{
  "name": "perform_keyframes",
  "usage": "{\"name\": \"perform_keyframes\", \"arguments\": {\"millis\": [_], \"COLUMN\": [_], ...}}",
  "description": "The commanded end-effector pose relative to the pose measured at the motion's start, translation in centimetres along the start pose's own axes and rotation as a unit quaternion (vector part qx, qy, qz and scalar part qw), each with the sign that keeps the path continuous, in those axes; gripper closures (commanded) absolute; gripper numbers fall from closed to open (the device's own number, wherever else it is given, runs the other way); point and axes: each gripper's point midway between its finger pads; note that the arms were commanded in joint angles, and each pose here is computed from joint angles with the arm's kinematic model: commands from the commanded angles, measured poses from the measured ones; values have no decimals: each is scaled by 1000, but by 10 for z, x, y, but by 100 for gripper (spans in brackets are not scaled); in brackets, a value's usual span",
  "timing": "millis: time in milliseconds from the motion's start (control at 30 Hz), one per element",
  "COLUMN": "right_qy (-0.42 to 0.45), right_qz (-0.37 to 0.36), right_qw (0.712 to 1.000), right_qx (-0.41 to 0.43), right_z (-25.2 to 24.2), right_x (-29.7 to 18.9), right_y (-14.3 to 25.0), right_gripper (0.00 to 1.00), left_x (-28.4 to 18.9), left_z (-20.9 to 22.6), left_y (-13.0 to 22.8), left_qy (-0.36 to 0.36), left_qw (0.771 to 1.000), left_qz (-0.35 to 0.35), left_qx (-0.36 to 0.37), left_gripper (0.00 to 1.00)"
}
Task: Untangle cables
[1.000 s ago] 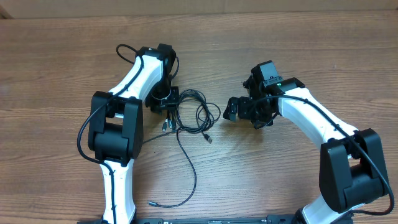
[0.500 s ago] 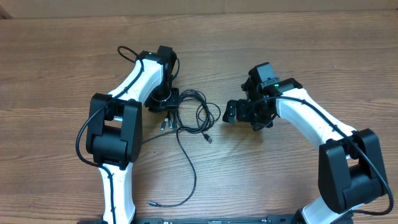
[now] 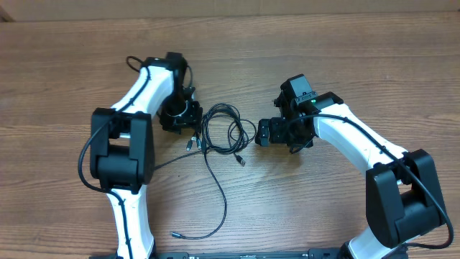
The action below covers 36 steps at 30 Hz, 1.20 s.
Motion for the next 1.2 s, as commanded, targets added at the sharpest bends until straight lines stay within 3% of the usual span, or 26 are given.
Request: {"name": "perform_keyframes", "arguments": {"millis": [0, 567, 767, 1167], "right_qy": [4, 7, 7, 7], "right_qz": [-3, 1, 2, 2], "right_qw": [1000, 1000, 1000, 1000], "right_qx": [-5, -4, -4, -4], "right_z": [0, -1, -1, -2], "right_x": [1, 1, 1, 1], "right_y": [-2, 0, 0, 0], "right_gripper": [0, 0, 0, 0], "left_x": [19, 47, 54, 68], "left_z": [-7, -4, 13, 6], "left_y": [10, 34, 41, 51], "left_qy": [49, -4, -46, -47], "left_qw": [998, 997, 996, 995], "left_qz": [30, 68, 76, 87], "left_qx": [8, 27, 12, 19], "left_gripper": [37, 37, 46, 41]}}
Point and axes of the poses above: each gripper's point midway between its finger pads, its own x axis out along the fingers, its own z axis along the line the jaws close on, y = z × x, and after that the axes turned 8 degrees about x, right-handed
